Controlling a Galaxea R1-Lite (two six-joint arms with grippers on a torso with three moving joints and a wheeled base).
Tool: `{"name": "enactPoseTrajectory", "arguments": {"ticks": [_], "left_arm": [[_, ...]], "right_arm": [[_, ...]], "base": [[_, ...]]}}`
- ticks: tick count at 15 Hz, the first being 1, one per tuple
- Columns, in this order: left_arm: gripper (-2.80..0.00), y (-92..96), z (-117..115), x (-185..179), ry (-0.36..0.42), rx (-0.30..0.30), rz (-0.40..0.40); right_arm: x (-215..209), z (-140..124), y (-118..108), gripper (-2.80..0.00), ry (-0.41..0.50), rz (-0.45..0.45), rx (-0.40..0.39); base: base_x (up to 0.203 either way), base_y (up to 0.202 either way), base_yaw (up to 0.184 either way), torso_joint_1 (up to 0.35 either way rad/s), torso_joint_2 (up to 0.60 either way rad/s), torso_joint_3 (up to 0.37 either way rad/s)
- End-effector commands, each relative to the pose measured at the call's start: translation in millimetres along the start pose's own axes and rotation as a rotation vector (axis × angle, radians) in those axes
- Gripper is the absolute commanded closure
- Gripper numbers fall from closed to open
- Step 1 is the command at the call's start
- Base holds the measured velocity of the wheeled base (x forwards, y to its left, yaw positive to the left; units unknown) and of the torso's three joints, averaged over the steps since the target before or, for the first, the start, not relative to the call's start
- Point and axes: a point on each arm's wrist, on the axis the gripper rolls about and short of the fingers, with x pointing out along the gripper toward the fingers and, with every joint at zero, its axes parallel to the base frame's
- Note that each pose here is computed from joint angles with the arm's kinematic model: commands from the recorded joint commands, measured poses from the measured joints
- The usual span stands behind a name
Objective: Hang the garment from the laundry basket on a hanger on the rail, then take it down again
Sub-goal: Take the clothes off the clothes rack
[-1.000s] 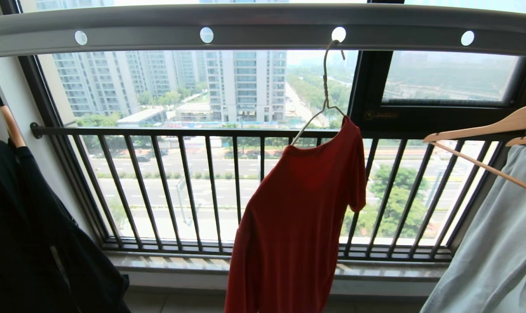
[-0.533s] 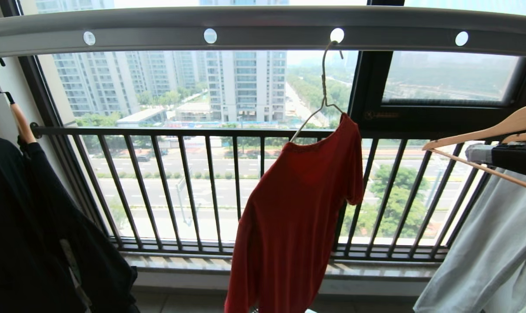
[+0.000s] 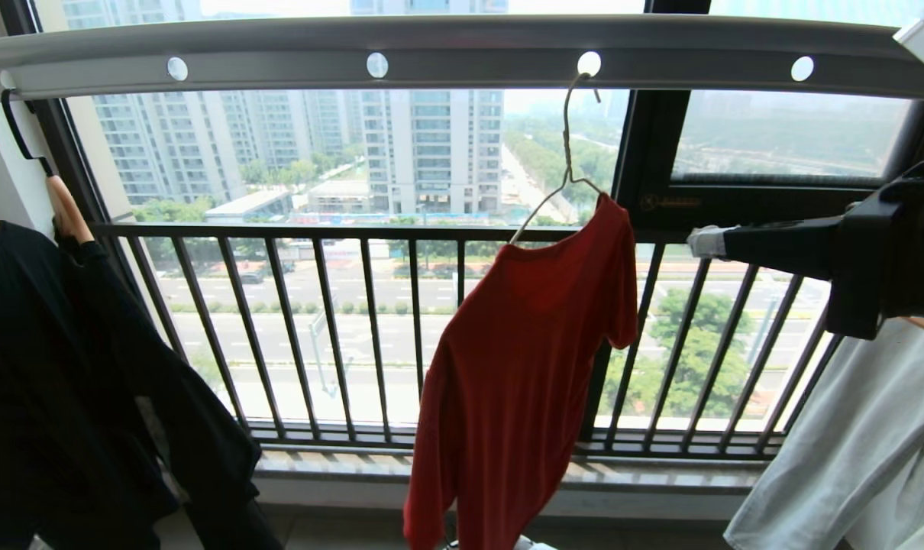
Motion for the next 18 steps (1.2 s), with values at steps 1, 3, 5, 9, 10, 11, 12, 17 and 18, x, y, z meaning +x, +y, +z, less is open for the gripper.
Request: {"name": "enactPoseTrajectory", "arguments": {"ticks": [1, 3, 5, 9, 10, 11, 12, 17, 18], "left_arm": [[0.0, 0.0, 0.0, 0.1, 0.002, 0.0, 0.0], [0.0, 0.0, -0.1, 0.1, 0.002, -0.002, 0.0], [0.0, 0.0, -0.1, 0.0, 0.001, -0.001, 0.0], [0.0, 0.0, 0.2, 0.0, 0.001, 0.0, 0.0], [0.0, 0.0, 0.3, 0.0, 0.0, 0.0, 0.0], [0.0, 0.0, -0.1, 0.1, 0.002, 0.0, 0.0], [0.0, 0.0, 0.3, 0.0, 0.001, 0.0, 0.0], [0.0, 0.0, -0.1, 0.1, 0.002, 0.0, 0.0], [0.0, 0.0, 0.1, 0.1, 0.001, 0.0, 0.0]], "right_arm": [[31.5, 2.6, 24.1, 0.0, 0.033, -0.058, 0.031], [50.6, 6.4, 36.9, 0.0, 0.031, -0.127, 0.07], [68.1, 9.2, 45.7, 0.0, 0.026, -0.178, 0.104], [99.1, 16.3, 55.4, 0.0, 0.008, -0.237, 0.13], [106.3, 18.4, 57.6, -2.8, -0.001, -0.259, 0.131], [113.3, 18.9, 59.7, -2.8, -0.008, -0.294, 0.129], [122.2, 17.8, 61.8, -2.8, -0.011, -0.337, 0.125], [155.8, 8.2, 66.2, -2.8, -0.019, -0.543, 0.097], [155.9, 8.5, 66.1, -2.8, -0.021, -0.551, 0.097]], "base": [[0.0, 0.0, 0.0, 0.0, 0.0, 0.0], [0.0, 0.0, 0.0, 0.0, 0.0, 0.0], [0.0, 0.0, 0.0, 0.0, 0.0, 0.0], [0.0, 0.0, 0.0, 0.0, 0.0, 0.0], [0.0, 0.0, 0.0, 0.0, 0.0, 0.0], [0.0, 0.0, 0.0, 0.0, 0.0, 0.0], [0.0, 0.0, 0.0, 0.0, 0.0, 0.0], [0.0, 0.0, 0.0, 0.0, 0.0, 0.0], [0.0, 0.0, 0.0, 0.0, 0.0, 0.0]]}}
